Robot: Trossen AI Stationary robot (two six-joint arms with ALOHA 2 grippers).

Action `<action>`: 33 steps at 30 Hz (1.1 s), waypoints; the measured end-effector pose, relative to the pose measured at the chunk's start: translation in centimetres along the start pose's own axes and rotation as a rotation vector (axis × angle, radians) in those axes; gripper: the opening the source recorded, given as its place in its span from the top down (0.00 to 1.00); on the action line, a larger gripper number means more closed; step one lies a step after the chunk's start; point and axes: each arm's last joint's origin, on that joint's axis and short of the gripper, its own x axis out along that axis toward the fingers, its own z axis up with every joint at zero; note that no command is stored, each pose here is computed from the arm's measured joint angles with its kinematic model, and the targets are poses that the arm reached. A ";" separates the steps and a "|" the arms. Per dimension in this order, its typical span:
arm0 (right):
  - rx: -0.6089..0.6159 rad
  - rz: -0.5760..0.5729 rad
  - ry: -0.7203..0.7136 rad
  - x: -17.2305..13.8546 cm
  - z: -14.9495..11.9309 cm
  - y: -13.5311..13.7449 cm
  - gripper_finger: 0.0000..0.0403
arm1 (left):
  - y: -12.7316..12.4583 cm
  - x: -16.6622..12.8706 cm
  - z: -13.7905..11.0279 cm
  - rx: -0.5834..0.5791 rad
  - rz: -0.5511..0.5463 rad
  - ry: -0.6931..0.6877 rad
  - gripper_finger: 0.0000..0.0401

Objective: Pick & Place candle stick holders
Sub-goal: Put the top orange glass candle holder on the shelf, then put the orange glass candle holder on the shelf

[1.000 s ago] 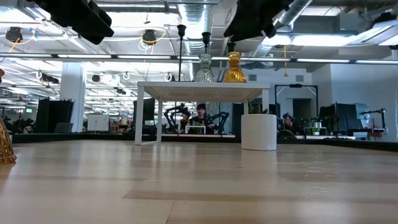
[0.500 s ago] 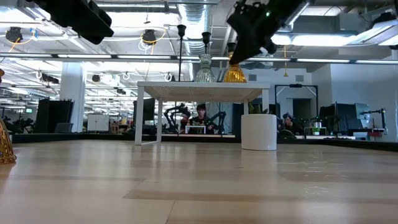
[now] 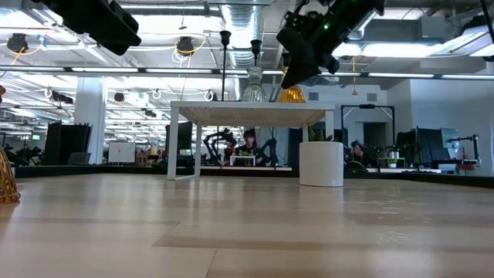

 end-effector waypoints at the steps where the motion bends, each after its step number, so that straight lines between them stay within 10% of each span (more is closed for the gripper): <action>1: -0.004 0.003 0.003 -0.1 -0.1 0.1 1.00 | 0.0 0.0 0.0 0.000 0.000 0.000 0.98; 13: -0.032 0.191 -0.058 -7.1 -0.6 3.3 1.00 | -0.2 -0.1 -0.4 0.015 -0.025 0.038 0.99; 33: 0.075 0.072 -0.143 -10.0 -6.2 12.0 1.00 | -4.6 -3.9 -5.6 0.236 -0.458 0.114 0.99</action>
